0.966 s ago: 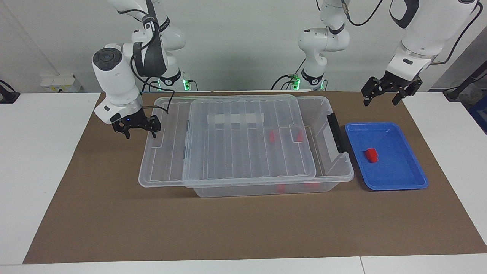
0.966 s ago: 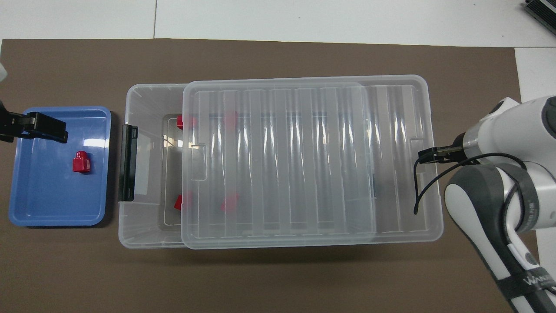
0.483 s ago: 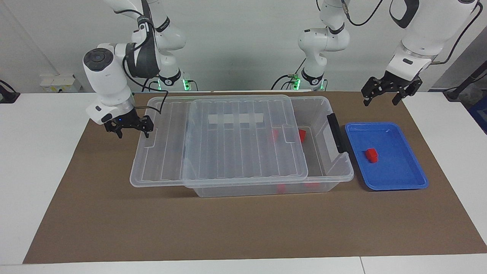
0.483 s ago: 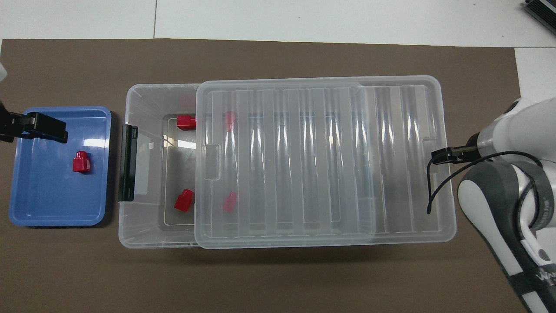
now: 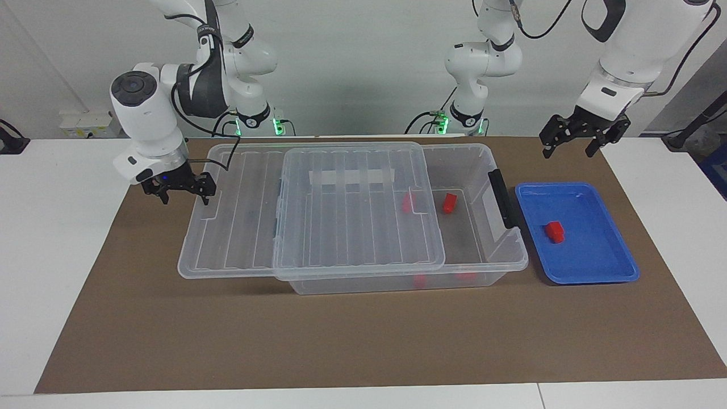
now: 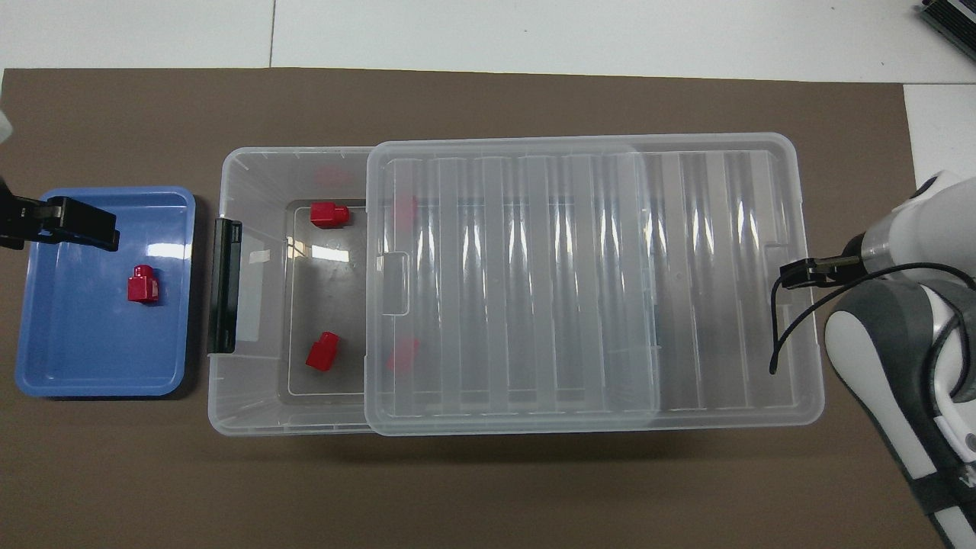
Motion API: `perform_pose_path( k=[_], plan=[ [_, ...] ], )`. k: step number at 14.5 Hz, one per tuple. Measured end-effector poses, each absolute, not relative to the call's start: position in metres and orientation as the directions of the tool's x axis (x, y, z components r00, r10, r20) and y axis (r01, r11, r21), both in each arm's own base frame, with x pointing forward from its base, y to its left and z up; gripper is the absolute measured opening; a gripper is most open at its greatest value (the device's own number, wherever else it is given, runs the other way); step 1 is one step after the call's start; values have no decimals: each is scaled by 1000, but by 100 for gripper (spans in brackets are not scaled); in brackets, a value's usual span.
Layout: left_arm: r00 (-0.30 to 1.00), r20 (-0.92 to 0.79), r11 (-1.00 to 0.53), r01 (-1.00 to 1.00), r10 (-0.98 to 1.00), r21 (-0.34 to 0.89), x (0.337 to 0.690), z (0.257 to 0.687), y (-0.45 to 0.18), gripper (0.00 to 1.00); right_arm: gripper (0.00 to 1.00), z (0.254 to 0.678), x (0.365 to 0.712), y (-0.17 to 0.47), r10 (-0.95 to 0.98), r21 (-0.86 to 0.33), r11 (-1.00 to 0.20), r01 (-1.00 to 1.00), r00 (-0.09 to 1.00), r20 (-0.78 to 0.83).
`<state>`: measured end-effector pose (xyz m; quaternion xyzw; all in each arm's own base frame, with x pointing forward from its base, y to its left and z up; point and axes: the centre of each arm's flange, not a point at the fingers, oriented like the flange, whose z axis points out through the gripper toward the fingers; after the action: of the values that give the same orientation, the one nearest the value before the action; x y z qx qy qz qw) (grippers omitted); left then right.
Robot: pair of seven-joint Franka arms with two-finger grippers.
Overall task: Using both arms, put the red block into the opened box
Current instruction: 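Slide the clear lid away from the left gripper with the right gripper, then retract the right gripper while the left gripper reaches the red block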
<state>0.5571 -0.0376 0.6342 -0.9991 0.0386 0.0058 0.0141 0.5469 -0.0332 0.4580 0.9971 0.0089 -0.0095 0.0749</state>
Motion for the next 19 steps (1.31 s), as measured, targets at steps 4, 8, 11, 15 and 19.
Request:
perform_pose_path(
  k=[4,8,11,15,19],
  plan=[
    [997,-13,-997,-77,-77,-28,557,634,-38,100,100,458,544,-53,9,162,-987,15,999,-33],
    [997,-13,-997,-75,-75,-28,557,634,-37,100,100,459,542,-67,3,161,-987,9,999,-40],
    [998,-13,-997,-68,-67,-28,557,634,-32,100,100,460,542,-67,3,161,-987,9,999,-40],
    [999,-14,-999,-44,-43,-28,558,633,-19,100,100,471,544,-67,1,163,-987,7,999,-32],
    [1000,-1,-1000,0,0,-28,558,625,8,100,100,510,549,-57,-37,138,-990,-36,999,-6]
  ],
)
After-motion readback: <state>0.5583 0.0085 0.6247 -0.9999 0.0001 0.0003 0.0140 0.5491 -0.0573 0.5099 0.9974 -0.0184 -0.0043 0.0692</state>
